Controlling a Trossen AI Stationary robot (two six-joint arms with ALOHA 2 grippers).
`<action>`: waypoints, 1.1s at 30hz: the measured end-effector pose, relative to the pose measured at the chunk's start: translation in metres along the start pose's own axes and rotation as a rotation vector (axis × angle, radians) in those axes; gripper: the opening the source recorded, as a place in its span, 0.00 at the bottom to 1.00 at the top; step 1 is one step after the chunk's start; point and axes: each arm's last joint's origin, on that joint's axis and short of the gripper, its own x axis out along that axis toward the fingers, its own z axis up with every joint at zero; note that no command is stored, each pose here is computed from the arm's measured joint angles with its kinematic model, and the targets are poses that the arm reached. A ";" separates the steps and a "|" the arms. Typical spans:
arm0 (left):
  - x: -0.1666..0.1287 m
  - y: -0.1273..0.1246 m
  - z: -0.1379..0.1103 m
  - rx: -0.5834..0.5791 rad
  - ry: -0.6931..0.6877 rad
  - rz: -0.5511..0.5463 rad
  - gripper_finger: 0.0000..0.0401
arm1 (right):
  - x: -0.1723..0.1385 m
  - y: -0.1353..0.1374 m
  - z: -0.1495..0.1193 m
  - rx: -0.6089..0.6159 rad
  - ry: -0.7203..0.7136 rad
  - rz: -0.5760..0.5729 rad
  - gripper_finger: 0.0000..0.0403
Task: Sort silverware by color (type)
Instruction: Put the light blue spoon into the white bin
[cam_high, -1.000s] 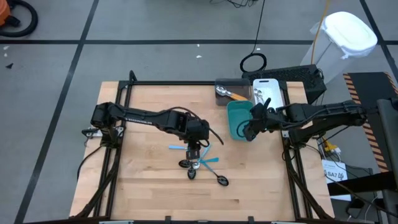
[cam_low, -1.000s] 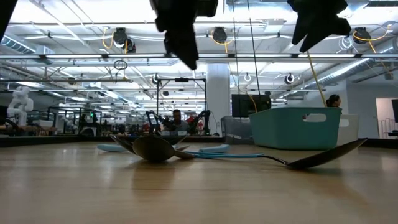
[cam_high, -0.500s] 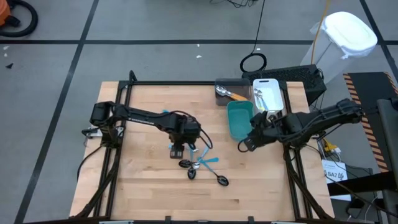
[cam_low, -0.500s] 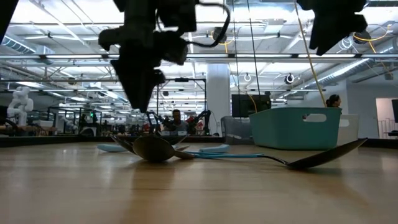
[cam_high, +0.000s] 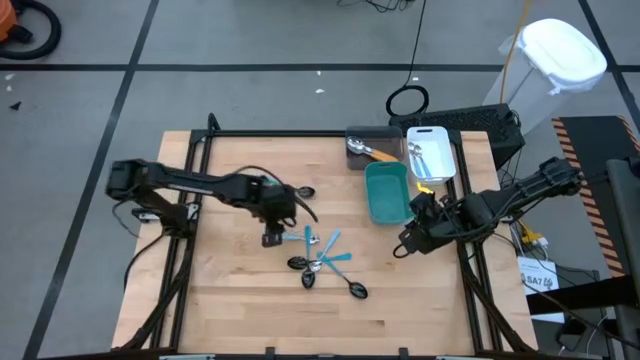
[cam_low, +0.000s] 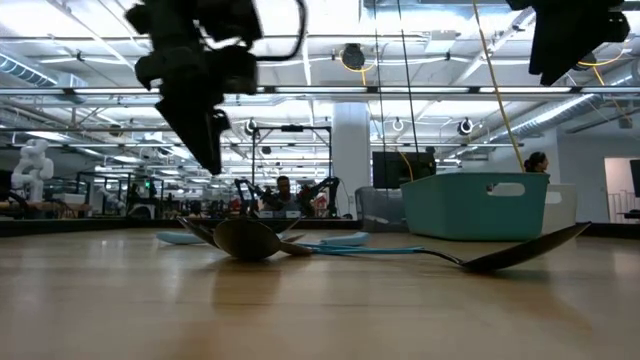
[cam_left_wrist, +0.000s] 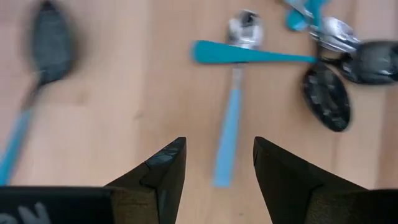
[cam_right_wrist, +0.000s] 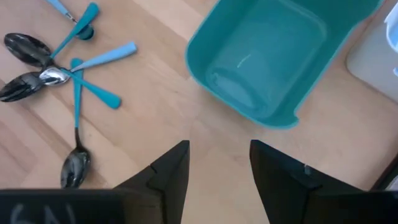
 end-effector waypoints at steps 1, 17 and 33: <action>-0.005 0.001 -0.007 -0.012 -0.020 0.025 0.46 | -0.001 0.000 -0.001 0.004 -0.008 0.001 0.41; 0.005 -0.002 -0.022 0.101 -0.139 0.036 0.46 | -0.003 0.009 0.002 0.038 -0.143 0.057 0.41; 0.048 -0.024 -0.015 0.175 -0.106 -0.038 0.46 | 0.000 0.011 0.002 0.038 -0.144 0.054 0.41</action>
